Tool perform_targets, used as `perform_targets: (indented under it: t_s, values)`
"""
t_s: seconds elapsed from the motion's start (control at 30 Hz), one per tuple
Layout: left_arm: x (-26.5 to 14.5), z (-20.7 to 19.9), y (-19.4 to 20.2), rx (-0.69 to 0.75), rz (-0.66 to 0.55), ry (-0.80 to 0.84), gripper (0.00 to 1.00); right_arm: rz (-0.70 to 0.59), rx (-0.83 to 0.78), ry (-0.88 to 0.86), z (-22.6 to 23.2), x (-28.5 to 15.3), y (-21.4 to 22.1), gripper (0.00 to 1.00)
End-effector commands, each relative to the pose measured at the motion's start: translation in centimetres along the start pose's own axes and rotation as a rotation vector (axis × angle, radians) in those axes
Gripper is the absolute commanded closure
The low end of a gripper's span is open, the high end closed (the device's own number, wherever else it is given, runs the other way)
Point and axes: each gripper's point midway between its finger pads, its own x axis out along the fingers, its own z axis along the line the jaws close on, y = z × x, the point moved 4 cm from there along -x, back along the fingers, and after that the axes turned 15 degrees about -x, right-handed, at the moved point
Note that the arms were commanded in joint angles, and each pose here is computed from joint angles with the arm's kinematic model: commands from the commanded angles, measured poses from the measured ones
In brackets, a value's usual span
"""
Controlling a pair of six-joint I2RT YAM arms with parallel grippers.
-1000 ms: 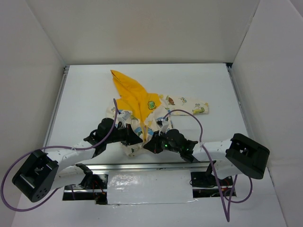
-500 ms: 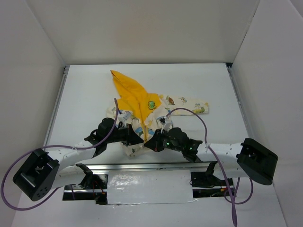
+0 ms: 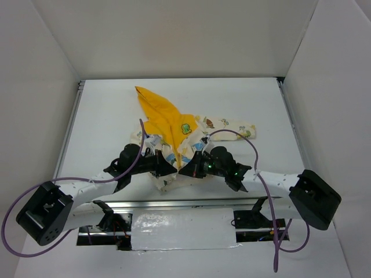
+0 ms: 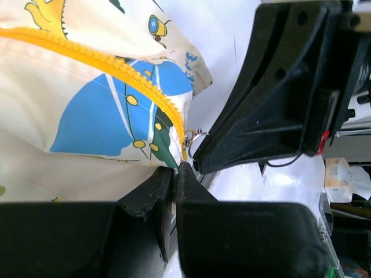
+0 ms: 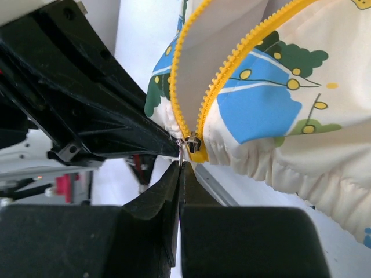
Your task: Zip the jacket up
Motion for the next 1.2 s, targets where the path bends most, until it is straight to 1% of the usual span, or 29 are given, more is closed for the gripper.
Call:
perform_targets:
  t_s: [0.0,0.07,0.2,0.23,0.3,0.4,0.47,0.57,0.67,0.77,0.83,0.87,0.9,0.97,1.0,1.13,1.17]
  values:
    - [-0.1,0.3,1.6,0.039,0.067,0.015,1.0,-0.118,0.052,-0.111,2.6,-0.3,-5.0,1.0]
    - [0.0,0.5,1.9,0.04,0.08,0.006,1.0,-0.13,0.047,-0.121,2.9,-0.4,-5.8,1.0]
    - [0.4,1.0,2.2,0.044,0.093,-0.03,1.0,-0.091,0.029,-0.272,5.6,-0.9,-6.8,1.0]
    - [0.5,1.1,2.4,0.043,0.103,-0.034,1.0,-0.061,0.025,-0.293,5.9,-1.0,-6.6,1.0]
    - [0.6,1.1,2.5,0.043,0.109,-0.032,1.0,-0.026,0.027,-0.273,5.7,-0.6,-6.3,1.0]
    - [0.7,0.9,2.8,0.045,0.121,-0.023,1.0,-0.044,0.052,-0.189,3.8,-0.3,-6.0,1.0]
    - [0.8,0.8,3.0,0.046,0.128,-0.022,1.0,-0.057,0.062,-0.163,3.1,-0.2,-6.1,1.0]
    - [0.9,0.6,3.2,0.047,0.137,-0.026,1.0,-0.088,0.061,-0.122,2.2,0.1,-7.1,1.0]
    - [0.9,0.4,3.7,0.048,0.136,-0.04,1.0,-0.159,0.046,-0.076,1.6,0.3,-10.7,1.0]
    - [0.8,0.2,4.5,0.053,0.145,-0.045,1.0,-0.225,0.048,-0.034,1.6,1.4,-16.7,1.0]
    - [0.8,0.1,5.2,0.056,0.16,-0.045,1.0,-0.238,0.067,-0.011,1.3,2.1,-18.7,1.0]
    - [0.8,0.1,5.4,0.054,0.161,-0.047,1.0,-0.221,0.09,0.011,0.3,3.2,-19.1,1.0]
    - [0.8,0.1,5.6,0.055,0.162,-0.05,1.0,-0.242,0.091,-0.003,0.8,3.5,-20.5,1.0]
    - [0.6,0.3,6.1,0.055,0.172,-0.059,1.0,-0.241,0.144,-0.005,-0.5,4.6,-21.3,1.0]
    - [0.5,0.4,6.3,0.053,0.173,-0.067,1.0,-0.245,0.16,-0.018,-0.5,4.8,-21.7,1.0]
    - [0.0,1.0,6.8,0.051,0.178,-0.095,1.0,-0.271,0.194,0.028,-2.7,5.5,-22.9,1.0]
    - [-0.1,0.8,6.8,0.058,0.173,-0.087,1.0,-0.294,0.211,0.056,-4.2,5.3,-23.9,1.0]
